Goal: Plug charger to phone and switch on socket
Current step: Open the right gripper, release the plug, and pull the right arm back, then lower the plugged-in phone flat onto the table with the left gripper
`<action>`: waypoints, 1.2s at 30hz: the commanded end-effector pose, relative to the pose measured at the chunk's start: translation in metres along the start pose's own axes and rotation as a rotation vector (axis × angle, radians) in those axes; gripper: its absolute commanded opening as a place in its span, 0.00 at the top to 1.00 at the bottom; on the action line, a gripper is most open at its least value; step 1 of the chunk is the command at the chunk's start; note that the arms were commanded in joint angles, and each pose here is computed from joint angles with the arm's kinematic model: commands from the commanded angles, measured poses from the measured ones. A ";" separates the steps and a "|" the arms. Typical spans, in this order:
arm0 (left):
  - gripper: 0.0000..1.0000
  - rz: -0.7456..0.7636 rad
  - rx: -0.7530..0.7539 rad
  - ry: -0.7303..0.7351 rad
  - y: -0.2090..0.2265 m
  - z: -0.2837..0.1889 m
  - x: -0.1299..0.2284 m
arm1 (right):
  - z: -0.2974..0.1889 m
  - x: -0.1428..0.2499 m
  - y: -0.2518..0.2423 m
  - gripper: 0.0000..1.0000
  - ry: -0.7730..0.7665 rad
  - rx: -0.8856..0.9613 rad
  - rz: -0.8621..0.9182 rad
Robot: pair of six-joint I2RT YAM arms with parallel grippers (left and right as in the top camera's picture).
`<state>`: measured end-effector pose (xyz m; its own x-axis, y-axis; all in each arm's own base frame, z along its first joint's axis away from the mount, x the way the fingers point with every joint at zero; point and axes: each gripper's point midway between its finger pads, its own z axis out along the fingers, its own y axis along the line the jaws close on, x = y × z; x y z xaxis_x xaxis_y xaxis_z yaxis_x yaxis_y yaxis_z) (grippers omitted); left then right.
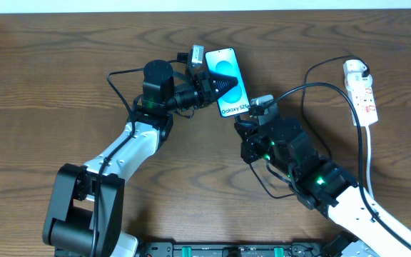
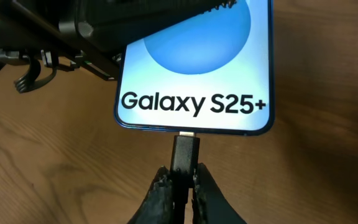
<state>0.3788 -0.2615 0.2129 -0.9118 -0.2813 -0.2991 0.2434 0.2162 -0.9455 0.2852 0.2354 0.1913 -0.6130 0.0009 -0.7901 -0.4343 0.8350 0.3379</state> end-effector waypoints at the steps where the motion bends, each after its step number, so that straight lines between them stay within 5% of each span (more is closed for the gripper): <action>1: 0.93 0.022 0.048 0.107 -0.011 0.006 0.025 | -0.018 -0.033 0.005 0.79 -0.106 0.009 0.008; 8: 0.93 0.025 0.011 0.012 -0.009 0.008 0.005 | -0.081 -0.041 -0.006 0.52 -0.143 0.046 0.024; 13: 0.93 0.133 0.051 -0.038 -0.042 0.013 -0.020 | -0.170 -0.069 -0.048 0.38 -0.395 0.242 0.081; 20: 0.93 0.173 -0.077 0.008 -0.041 0.031 -0.022 | -0.219 -0.067 -0.077 0.34 -0.517 0.373 0.125; 25: 0.93 0.147 -0.035 0.134 -0.035 0.064 -0.013 | -0.217 -0.063 -0.079 0.34 -0.500 0.380 0.147; 36: 0.93 0.042 -0.080 0.319 0.078 0.111 0.020 | -0.213 -0.051 -0.083 0.33 -0.455 0.389 0.189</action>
<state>0.4185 -0.3491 0.1289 -0.9690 -0.0148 -0.2467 0.2288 0.3230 -0.9183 0.2121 0.0527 0.3092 -0.2854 0.2912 -0.9131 -0.0493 0.9470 0.3174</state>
